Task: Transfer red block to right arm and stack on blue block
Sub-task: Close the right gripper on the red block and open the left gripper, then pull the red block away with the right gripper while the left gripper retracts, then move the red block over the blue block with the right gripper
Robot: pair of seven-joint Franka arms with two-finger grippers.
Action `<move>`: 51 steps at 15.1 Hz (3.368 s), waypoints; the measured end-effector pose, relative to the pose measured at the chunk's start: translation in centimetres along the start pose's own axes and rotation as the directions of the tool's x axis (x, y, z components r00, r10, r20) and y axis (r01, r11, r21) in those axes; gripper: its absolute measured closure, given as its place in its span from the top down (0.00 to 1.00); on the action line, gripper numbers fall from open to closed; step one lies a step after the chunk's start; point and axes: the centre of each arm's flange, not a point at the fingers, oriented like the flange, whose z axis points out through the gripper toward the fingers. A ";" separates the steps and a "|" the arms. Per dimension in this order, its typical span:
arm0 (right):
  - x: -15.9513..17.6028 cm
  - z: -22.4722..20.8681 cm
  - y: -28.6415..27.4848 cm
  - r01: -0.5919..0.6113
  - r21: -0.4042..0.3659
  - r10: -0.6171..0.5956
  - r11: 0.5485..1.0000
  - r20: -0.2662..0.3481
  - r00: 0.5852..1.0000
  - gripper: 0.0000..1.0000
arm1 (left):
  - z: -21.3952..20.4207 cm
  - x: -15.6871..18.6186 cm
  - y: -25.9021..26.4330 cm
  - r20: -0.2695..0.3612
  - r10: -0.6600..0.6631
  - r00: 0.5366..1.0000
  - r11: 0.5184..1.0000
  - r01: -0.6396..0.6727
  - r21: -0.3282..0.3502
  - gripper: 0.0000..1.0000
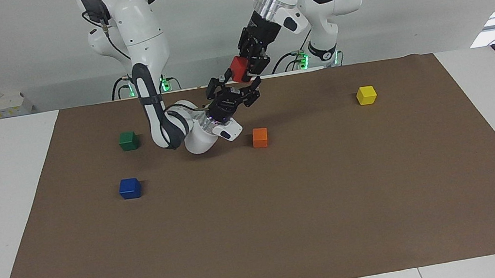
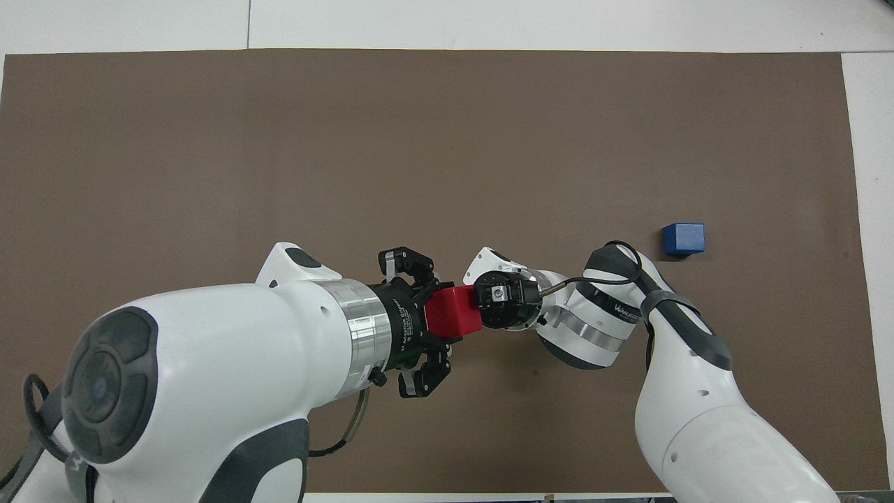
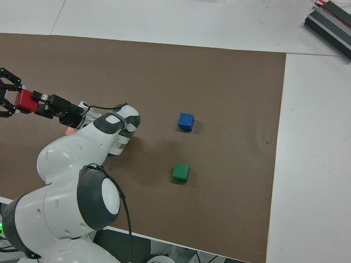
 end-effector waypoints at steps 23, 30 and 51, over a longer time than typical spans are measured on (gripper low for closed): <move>0.8 0.3 0.5 0.024 -0.068 -0.027 0.997 -0.035 0.999 0.56 | -5.9 10.0 6.3 -0.018 0.035 0.999 0.999 -0.035 -0.016 1.00; 2.9 3.8 -4.8 -0.013 -0.183 -0.002 0.983 -0.081 0.997 0.56 | -9.6 22.0 11.5 -0.122 0.334 0.935 0.939 -0.341 -0.045 1.00; 5.8 5.4 -25.4 -0.088 -0.985 -0.038 0.147 -0.094 0.995 0.56 | -9.7 29.5 18.5 0.113 0.992 0.053 -0.013 -0.856 0.517 1.00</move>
